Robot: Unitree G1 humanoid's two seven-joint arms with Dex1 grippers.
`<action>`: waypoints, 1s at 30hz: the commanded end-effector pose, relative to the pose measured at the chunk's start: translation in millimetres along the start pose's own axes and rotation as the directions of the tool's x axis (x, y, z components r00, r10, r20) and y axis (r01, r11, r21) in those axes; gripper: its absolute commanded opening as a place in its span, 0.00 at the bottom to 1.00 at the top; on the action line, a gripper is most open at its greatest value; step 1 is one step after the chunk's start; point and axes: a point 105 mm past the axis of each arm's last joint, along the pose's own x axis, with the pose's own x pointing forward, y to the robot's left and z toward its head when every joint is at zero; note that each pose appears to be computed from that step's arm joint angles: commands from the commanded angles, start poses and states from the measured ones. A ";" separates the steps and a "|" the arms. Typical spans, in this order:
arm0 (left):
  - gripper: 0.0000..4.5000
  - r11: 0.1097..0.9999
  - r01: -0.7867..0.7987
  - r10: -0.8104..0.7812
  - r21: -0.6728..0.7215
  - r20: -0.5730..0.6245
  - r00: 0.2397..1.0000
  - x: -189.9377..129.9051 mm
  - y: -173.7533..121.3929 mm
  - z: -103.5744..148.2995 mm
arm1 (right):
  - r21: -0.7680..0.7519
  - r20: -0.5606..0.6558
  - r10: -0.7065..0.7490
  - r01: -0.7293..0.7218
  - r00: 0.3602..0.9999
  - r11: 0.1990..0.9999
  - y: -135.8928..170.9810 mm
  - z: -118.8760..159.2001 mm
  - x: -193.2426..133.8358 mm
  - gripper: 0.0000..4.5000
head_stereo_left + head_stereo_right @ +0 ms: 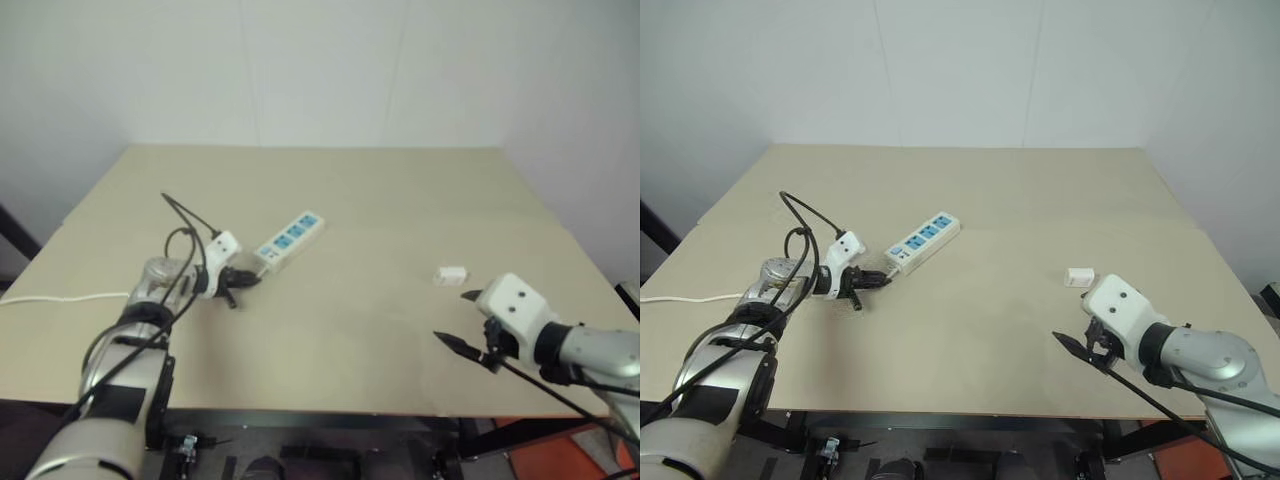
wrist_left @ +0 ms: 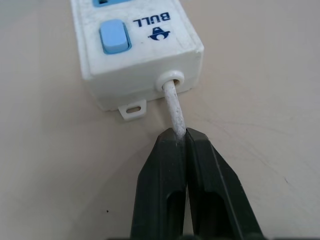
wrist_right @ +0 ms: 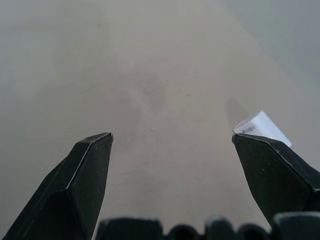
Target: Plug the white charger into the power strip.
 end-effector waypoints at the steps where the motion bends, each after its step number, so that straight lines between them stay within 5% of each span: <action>1: 0.01 0.996 0.074 -0.075 -0.040 -0.017 0.997 -12.5 -7.7 -13.5 | -0.021 0.017 -0.016 0.016 1.000 1.000 -3.4 5.6 0.9 1.00; 15: 0.01 0.996 0.089 -0.088 0.014 -0.054 0.995 -67.2 -31.8 -41.0 | -0.036 0.026 0.042 -0.041 0.999 0.999 -0.4 5.4 20.5 1.00; 30: 1.00 0.997 0.017 -0.039 0.074 0.300 0.953 -83.6 -31.4 -15.6 | -0.023 0.013 -0.012 0.013 1.000 1.000 -8.4 -2.2 17.8 1.00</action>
